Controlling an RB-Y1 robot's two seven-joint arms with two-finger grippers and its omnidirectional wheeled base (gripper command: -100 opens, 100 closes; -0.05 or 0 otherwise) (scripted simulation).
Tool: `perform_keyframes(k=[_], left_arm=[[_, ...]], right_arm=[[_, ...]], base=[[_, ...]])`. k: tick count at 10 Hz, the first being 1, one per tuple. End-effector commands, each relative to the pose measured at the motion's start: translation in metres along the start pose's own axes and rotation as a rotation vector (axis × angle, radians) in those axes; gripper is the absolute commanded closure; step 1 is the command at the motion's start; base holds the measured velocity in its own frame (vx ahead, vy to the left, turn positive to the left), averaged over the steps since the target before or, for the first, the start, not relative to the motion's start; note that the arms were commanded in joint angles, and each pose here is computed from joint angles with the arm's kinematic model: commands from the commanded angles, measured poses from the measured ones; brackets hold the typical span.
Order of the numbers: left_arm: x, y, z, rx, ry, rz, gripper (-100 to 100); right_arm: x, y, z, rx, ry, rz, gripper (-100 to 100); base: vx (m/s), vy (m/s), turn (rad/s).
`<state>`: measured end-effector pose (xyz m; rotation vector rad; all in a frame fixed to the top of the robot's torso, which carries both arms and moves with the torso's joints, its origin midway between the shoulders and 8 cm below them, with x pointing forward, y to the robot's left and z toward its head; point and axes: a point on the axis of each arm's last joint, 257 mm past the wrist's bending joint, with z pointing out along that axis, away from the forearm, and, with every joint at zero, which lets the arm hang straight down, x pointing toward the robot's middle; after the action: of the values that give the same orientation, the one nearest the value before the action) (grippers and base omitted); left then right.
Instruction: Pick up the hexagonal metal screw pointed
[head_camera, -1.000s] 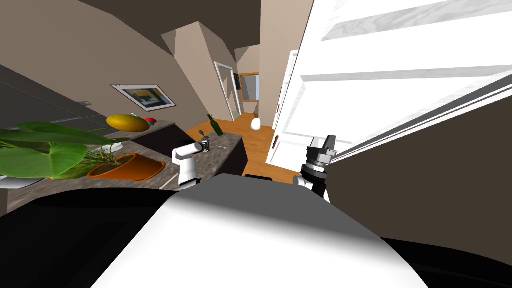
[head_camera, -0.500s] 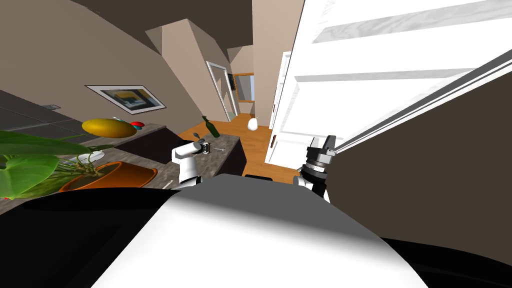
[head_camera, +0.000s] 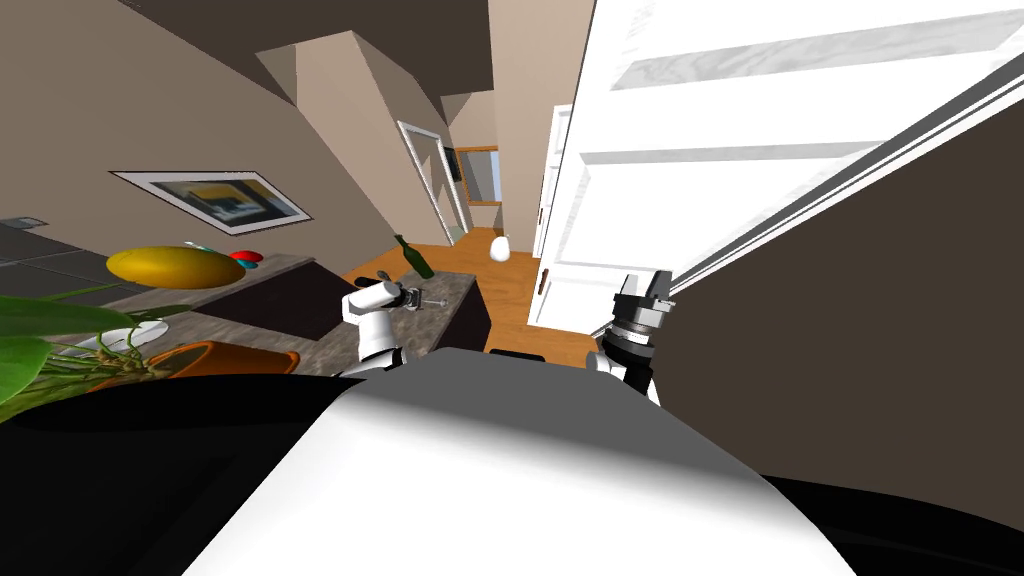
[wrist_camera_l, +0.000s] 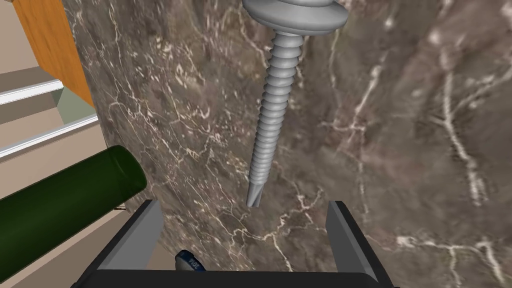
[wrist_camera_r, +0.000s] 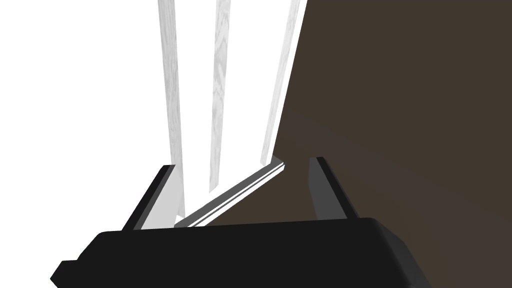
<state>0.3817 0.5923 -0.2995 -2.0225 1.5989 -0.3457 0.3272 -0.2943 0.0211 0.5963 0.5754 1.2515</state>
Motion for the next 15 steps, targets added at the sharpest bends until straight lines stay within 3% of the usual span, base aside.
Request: perform_keyframes(k=[1,15], left_arm=[[0.003,0.007,-0.001,-0.029,0.014,0.0,-100],[0.036,0.073,-0.018,-0.39,0.221,0.05,-100]], right_arm=[[0.0,0.0,0.0,0.0,0.0,0.0,0],[0.0,0.0,0.0,0.0,0.0,0.0,0]], base=[[0.004,0.019,0.017],[0.003,0.043,-0.105]])
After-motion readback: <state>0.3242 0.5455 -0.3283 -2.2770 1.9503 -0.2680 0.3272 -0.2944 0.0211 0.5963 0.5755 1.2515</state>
